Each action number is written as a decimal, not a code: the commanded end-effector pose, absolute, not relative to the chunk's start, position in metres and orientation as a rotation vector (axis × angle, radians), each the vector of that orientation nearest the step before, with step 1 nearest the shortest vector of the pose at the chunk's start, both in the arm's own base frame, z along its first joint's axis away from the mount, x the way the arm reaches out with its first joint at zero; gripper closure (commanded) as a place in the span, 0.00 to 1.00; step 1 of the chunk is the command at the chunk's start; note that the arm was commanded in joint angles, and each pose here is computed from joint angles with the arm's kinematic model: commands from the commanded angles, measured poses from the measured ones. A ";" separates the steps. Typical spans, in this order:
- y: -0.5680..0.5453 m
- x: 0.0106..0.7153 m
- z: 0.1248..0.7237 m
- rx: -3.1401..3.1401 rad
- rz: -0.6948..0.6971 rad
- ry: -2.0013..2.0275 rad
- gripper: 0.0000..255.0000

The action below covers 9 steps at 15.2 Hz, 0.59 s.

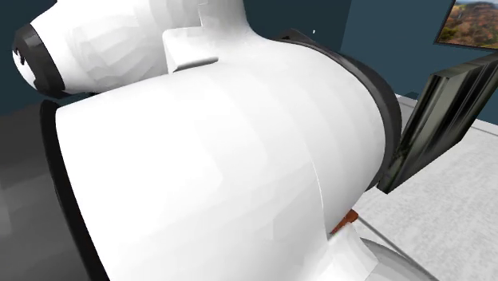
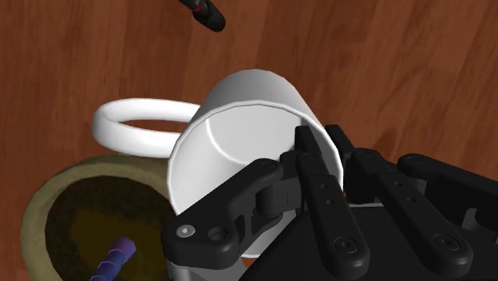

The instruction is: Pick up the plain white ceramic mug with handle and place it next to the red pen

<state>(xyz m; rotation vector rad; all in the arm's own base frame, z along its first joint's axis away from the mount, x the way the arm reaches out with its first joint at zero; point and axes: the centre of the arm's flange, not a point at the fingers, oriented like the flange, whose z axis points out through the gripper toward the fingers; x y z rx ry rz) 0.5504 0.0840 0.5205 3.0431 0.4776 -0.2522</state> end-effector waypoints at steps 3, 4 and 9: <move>0.138 0.563 0.523 3.044 -0.252 0.476 1.00; 0.150 0.566 0.523 3.044 -0.252 0.476 1.00; 0.215 0.581 0.524 3.044 -0.252 0.476 1.00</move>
